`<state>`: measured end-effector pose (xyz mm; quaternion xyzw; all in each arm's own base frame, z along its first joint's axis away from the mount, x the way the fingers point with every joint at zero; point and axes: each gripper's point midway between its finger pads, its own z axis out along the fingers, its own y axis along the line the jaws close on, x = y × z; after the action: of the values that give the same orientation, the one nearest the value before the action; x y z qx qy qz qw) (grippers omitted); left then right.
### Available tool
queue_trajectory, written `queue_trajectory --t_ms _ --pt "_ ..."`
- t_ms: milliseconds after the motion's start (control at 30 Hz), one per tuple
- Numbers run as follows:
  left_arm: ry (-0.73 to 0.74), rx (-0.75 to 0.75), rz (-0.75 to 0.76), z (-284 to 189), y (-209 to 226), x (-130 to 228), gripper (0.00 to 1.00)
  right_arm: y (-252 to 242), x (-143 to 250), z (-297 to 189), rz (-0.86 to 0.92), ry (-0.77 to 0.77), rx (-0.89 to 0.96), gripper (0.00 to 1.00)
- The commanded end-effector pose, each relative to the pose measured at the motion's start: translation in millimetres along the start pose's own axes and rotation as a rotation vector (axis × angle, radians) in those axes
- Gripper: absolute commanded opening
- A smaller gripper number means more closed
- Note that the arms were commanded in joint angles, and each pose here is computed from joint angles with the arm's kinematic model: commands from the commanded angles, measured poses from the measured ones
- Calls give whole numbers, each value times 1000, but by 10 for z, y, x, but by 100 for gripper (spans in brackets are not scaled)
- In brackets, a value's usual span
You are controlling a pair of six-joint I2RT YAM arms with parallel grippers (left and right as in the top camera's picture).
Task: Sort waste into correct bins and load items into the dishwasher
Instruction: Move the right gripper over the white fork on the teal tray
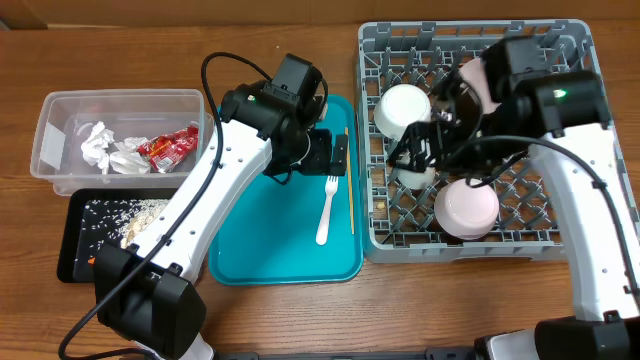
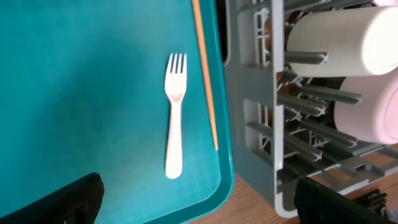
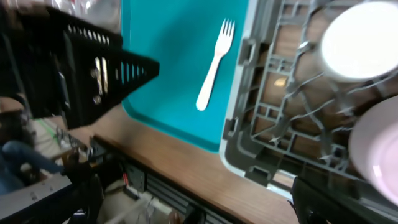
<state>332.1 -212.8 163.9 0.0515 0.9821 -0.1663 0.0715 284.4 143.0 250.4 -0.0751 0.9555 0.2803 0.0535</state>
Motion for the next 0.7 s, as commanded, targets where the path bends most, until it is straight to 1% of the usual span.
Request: queue_trajectory --t_ms 0,100,200,300,400,467,567,633,667 --pt "-13 -32 -51 -53 163 -69 100 112 116 213 -47 61 -25 100" --pt "-20 -44 -109 -158 359 -136 100 196 192 394 -91 96 -33 100" --pt "-37 -57 -212 -418 690 -236 100 330 305 638 -150 138 -44 100" --pt "-75 -41 -317 -707 997 -341 100 499 365 875 -197 148 -60 100" --pt "-109 -32 -390 -900 1248 -398 100 679 396 1069 -247 139 -82 100" --pt "-125 -39 -434 -976 1421 -409 100 807 400 1200 -279 122 -79 100" --pt "-135 -49 -494 -1042 1637 -391 100 902 344 1383 -285 64 -11 100" --pt "-139 -52 -516 -1068 1715 -382 100 906 247 1494 -272 -10 78 100" --pt "-143 -54 -525 -1081 1752 -381 100 876 168 1548 -235 -75 151 100"
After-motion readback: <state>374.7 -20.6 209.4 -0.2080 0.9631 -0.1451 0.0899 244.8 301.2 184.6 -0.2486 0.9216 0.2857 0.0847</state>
